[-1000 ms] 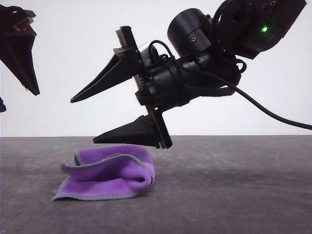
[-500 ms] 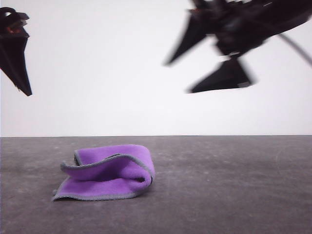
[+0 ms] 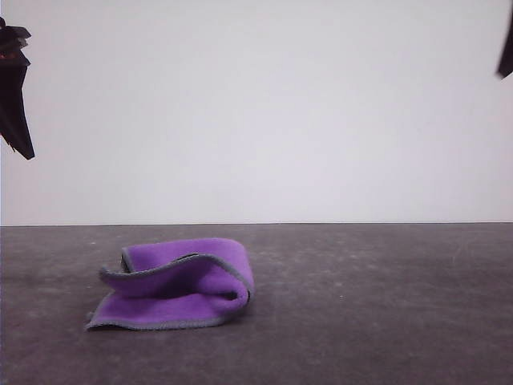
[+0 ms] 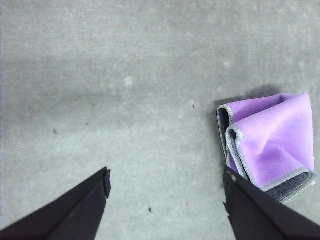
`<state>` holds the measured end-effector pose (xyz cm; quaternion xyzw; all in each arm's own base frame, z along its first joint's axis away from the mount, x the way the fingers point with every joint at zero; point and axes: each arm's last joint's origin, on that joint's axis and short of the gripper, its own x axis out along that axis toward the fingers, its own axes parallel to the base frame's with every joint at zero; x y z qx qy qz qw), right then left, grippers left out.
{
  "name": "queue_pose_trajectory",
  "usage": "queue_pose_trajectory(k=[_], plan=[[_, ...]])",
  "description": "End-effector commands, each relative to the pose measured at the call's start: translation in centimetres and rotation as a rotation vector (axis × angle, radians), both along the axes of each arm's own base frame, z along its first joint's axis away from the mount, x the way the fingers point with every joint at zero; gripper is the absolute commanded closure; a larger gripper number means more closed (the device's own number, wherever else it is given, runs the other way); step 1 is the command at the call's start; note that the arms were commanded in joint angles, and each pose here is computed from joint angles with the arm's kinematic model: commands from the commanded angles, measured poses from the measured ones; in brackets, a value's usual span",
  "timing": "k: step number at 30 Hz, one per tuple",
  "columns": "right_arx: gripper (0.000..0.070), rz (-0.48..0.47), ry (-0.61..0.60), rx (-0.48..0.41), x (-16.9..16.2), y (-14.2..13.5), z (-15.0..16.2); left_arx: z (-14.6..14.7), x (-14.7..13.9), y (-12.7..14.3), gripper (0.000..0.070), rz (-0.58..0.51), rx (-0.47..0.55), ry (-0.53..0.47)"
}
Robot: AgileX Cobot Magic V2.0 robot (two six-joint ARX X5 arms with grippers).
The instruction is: Fold clothes
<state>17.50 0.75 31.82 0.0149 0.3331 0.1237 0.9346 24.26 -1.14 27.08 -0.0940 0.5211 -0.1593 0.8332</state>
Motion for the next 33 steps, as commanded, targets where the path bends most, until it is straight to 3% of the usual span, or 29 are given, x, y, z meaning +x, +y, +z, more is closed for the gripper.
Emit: queue_pose_trajectory(k=[1, 7, 9, 10, 11, 12, 30, 31, 33], plan=[[0.0278, 0.002, -0.005, -0.012, 0.13, -0.16, 0.3, 0.07, 0.27, -0.01, 0.0264, -0.008, -0.001, -0.007], [0.0279, -0.001, 0.015, -0.011, 0.1, -0.23, 0.07, 0.07, 0.26, -0.01, 0.0264, -0.008, -0.001, -0.007], [0.0352, 0.0, 0.015, -0.011, 0.09, -0.22, 0.05, 0.06, 0.25, -0.01, 0.0301, -0.009, -0.001, -0.005], [0.0464, 0.002, 0.015, -0.009, 0.09, -0.22, 0.05, 0.05, 0.22, -0.02, 0.0384, -0.011, -0.002, -0.002], [0.0611, 0.01, 0.014, -0.01, 0.09, -0.2, 0.05, 0.03, 0.17, -0.04, 0.0578, -0.025, -0.003, -0.002], [0.0696, 0.018, 0.013, -0.01, 0.08, -0.18, 0.06, 0.02, 0.13, -0.05, 0.0695, -0.035, -0.005, -0.001], [0.0687, 0.001, 0.011, 0.009, 0.11, -0.18, 0.14, 0.08, 0.26, -0.37, 0.07, -0.011, -0.037, 0.002], [0.0687, 0.001, 0.011, 0.009, 0.11, -0.19, 0.14, 0.08, 0.3, -0.22, 0.07, -0.002, -0.031, 0.0], [0.0687, 0.002, 0.011, 0.01, 0.11, -0.18, 0.14, 0.48, 0.4, 0.14, 0.0699, -0.074, 0.077, -0.093]])
